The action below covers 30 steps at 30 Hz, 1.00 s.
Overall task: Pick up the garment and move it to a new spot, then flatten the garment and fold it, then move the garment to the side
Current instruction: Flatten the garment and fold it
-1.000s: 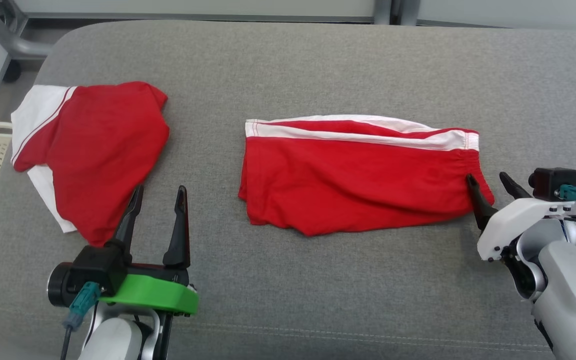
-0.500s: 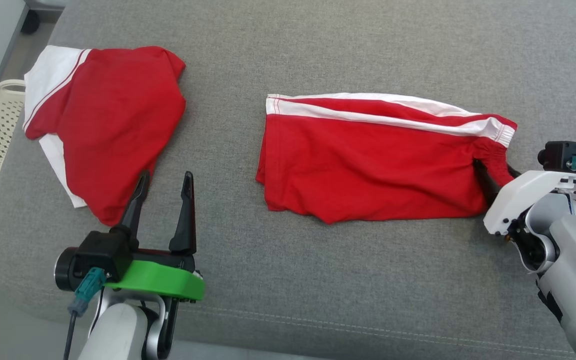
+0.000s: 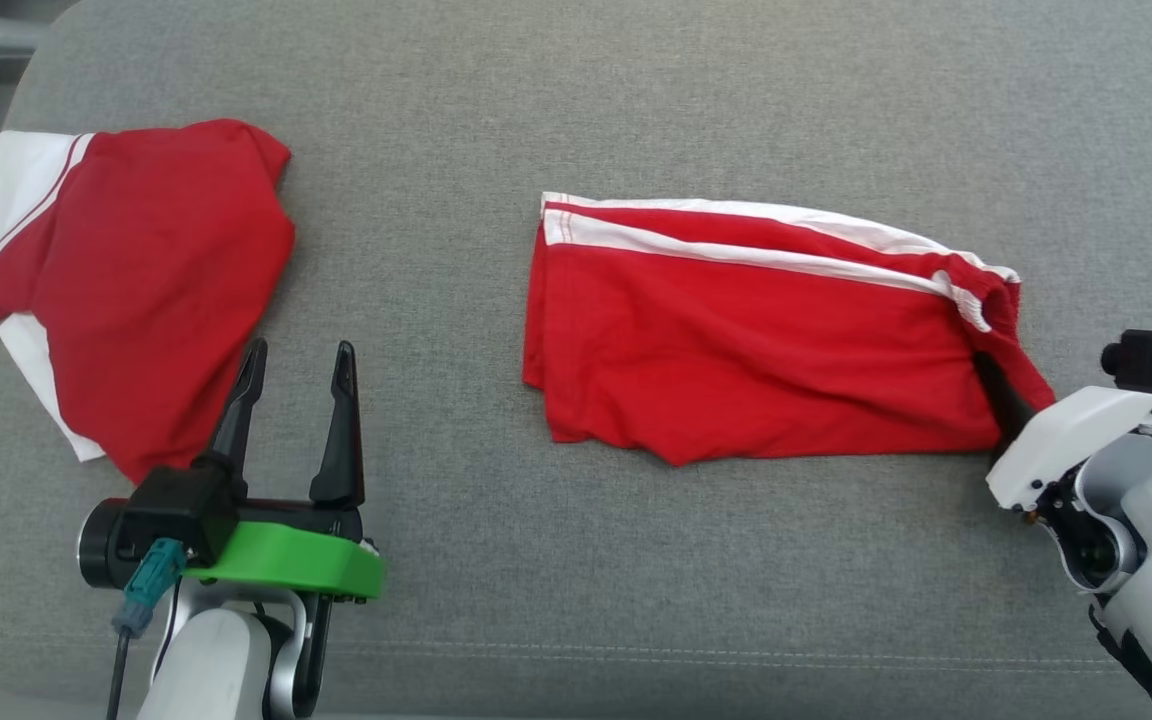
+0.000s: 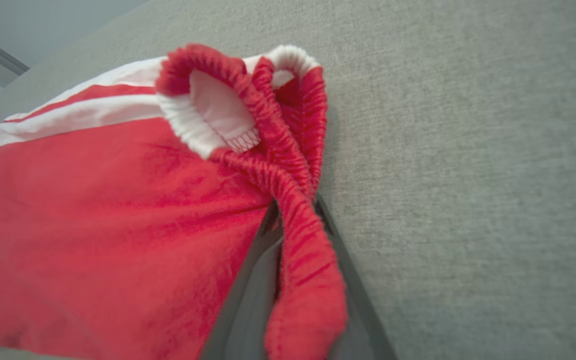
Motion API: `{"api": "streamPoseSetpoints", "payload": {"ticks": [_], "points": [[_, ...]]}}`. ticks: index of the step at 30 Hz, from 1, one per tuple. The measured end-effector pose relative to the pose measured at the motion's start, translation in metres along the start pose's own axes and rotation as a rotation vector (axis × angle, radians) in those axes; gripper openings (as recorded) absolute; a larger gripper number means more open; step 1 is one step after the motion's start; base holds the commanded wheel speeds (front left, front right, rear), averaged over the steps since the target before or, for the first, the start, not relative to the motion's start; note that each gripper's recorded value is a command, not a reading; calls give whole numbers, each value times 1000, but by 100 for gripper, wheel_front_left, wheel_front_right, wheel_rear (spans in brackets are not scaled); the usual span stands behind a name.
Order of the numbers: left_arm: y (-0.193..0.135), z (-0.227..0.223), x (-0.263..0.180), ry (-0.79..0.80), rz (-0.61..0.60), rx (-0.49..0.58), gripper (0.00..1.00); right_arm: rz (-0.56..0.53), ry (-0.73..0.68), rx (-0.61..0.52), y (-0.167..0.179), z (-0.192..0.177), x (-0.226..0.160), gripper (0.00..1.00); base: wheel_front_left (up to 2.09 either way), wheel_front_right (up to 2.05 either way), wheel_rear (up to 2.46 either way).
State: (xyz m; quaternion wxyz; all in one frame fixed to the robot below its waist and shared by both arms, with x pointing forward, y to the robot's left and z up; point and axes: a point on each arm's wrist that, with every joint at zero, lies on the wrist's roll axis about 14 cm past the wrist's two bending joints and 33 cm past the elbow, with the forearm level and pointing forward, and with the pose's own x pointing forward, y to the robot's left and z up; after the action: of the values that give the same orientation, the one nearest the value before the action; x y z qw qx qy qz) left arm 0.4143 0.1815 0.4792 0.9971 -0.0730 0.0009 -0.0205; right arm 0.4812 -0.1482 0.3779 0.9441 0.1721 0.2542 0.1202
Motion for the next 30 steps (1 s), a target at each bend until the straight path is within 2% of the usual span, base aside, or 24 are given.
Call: {"api": "streamPoseSetpoints", "payload": {"ticks": [7, 11, 14, 23, 30], "points": [[-12, -1, 6, -2, -33, -4, 100, -112, -55, 7, -49, 16, -26, 0, 0, 0, 0], [-17, -1, 8, -5, -50, -3, 100, -98, -80, 18, -43, 24, -28, 0, 0, 0, 0], [-20, -1, 9, -8, -61, -3, 100, -18, -126, 39, -16, 40, -24, 0, 0, 0, 0], [-28, -1, 13, -9, -89, 0, 100, 243, -213, 9, 72, 73, -29, 0, 0, 0, 0], [-29, -3, 11, -2, -93, 0, 100, 396, -214, 49, 138, 70, -22, 0, 0, 0, 0]]}}
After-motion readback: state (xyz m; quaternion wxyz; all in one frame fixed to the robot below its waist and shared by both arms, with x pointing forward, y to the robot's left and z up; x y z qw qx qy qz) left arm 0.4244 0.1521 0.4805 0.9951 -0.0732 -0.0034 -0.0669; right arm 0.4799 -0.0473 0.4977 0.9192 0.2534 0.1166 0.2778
